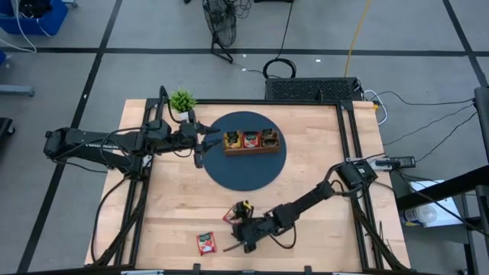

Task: Pick & Place Tea
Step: Put the red tea bag into the middle section of the wooden organizer

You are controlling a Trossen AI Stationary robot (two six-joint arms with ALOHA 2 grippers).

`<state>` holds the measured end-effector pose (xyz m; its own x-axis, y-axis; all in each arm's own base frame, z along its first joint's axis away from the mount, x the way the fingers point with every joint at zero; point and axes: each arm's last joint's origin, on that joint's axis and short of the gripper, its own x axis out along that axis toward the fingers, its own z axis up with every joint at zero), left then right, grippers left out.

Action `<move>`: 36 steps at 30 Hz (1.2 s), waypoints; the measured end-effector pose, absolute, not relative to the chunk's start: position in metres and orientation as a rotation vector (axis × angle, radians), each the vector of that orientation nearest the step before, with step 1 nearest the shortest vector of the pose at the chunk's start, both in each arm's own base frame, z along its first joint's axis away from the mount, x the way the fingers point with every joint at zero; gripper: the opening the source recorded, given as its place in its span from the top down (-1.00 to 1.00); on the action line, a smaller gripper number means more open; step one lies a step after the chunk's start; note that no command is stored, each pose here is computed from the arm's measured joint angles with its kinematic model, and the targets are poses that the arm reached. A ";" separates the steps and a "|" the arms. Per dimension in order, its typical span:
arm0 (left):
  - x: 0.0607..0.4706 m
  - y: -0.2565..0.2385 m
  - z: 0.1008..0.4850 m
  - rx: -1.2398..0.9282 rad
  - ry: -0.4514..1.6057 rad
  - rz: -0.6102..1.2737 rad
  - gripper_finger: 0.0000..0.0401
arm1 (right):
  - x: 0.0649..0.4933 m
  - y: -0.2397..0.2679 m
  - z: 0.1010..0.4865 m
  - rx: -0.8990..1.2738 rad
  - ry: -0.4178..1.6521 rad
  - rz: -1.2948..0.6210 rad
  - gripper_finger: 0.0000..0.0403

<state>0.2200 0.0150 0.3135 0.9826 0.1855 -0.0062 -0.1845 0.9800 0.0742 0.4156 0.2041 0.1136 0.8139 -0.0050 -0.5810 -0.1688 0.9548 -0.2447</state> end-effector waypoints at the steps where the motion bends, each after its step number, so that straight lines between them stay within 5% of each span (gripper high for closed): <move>1: 0.220 0.015 0.314 0.073 0.013 0.186 0.18 | 0.414 0.206 0.113 -0.298 0.624 0.092 -0.19; 16: 0.220 0.015 0.314 0.073 0.013 0.186 0.18 | 0.412 0.190 0.105 -0.150 0.739 -0.046 0.04; 21: 0.220 0.015 0.314 0.073 0.013 0.186 0.19 | 0.412 0.189 0.105 -0.133 0.747 -0.049 0.36; 26: 0.220 0.015 0.314 0.073 0.013 0.186 0.18 | 0.409 0.183 0.098 -0.183 0.733 -0.041 0.91; 36: 0.220 0.015 0.314 0.073 0.013 0.185 0.18 | 0.386 0.186 0.088 -0.433 0.774 -0.144 1.00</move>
